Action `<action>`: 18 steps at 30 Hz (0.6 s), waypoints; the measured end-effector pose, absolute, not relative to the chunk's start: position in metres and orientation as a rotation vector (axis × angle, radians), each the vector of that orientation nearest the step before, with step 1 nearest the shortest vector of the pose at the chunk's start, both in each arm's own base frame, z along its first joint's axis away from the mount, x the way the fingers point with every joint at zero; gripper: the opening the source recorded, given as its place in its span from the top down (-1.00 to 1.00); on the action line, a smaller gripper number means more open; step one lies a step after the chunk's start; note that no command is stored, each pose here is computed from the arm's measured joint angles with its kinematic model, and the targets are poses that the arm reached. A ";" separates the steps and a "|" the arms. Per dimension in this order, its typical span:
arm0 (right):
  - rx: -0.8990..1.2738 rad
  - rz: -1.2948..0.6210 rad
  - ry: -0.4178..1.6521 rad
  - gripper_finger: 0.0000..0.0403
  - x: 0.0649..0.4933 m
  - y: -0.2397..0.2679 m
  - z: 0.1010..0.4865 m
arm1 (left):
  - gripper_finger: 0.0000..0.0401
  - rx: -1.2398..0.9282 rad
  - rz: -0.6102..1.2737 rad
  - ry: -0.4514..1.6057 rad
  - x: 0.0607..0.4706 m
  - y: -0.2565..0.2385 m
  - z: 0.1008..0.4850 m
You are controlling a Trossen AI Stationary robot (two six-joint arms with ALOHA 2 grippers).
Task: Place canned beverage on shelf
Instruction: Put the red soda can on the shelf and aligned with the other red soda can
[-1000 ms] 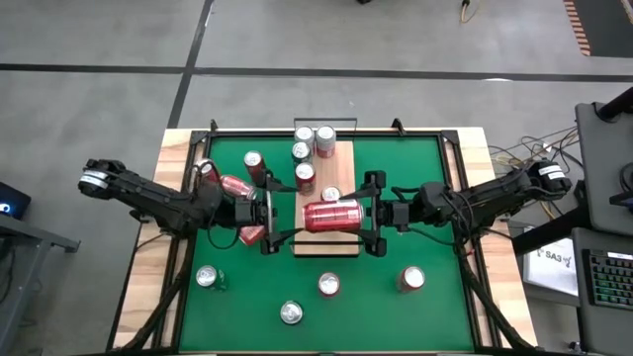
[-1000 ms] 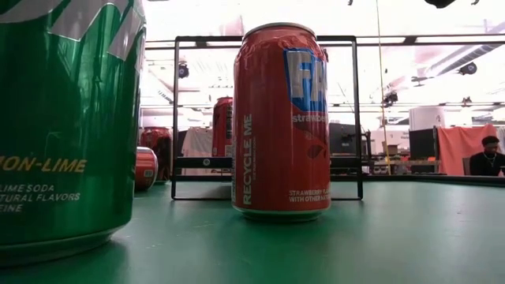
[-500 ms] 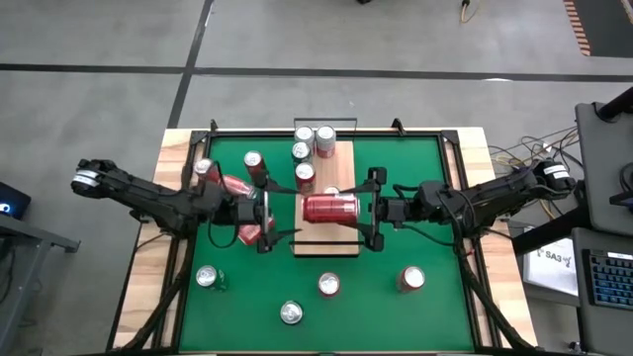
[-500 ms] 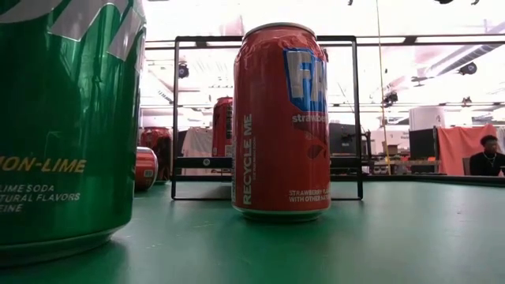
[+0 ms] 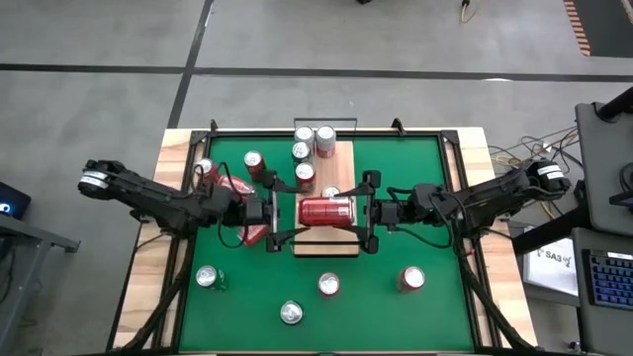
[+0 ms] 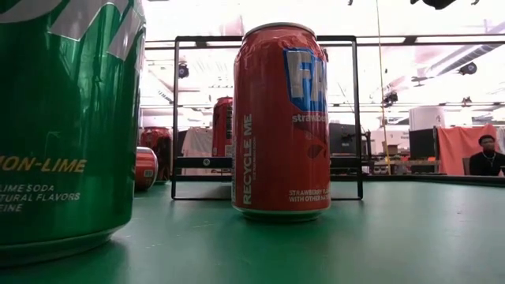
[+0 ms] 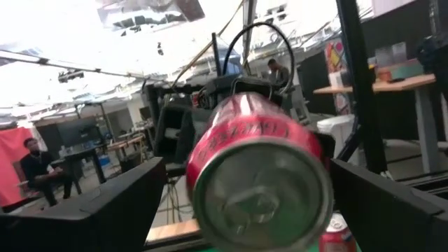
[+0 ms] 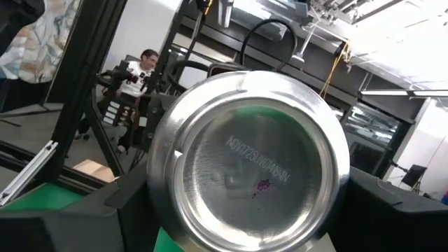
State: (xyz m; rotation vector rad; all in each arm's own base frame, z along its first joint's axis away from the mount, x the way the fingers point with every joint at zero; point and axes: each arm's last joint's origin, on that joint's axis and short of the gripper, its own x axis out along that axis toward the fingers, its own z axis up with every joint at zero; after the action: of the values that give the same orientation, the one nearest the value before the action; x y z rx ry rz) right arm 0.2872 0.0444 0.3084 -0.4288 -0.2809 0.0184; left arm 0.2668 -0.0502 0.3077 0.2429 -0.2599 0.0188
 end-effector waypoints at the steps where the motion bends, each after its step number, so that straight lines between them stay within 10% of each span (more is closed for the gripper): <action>1: -0.429 0.019 -0.280 -0.45 0.288 0.045 0.308 | -0.88 0.243 0.009 -0.270 0.268 -0.051 0.307; 18: -0.429 0.021 -0.284 -0.45 0.289 0.045 0.306 | -0.39 0.244 0.030 -0.284 0.269 -0.051 0.307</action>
State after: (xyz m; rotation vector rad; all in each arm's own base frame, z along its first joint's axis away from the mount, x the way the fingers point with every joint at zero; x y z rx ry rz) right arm 0.2895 0.0449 0.3063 -0.4293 -0.2839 0.0212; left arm 0.2692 -0.0507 0.3073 0.2443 -0.2837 0.0296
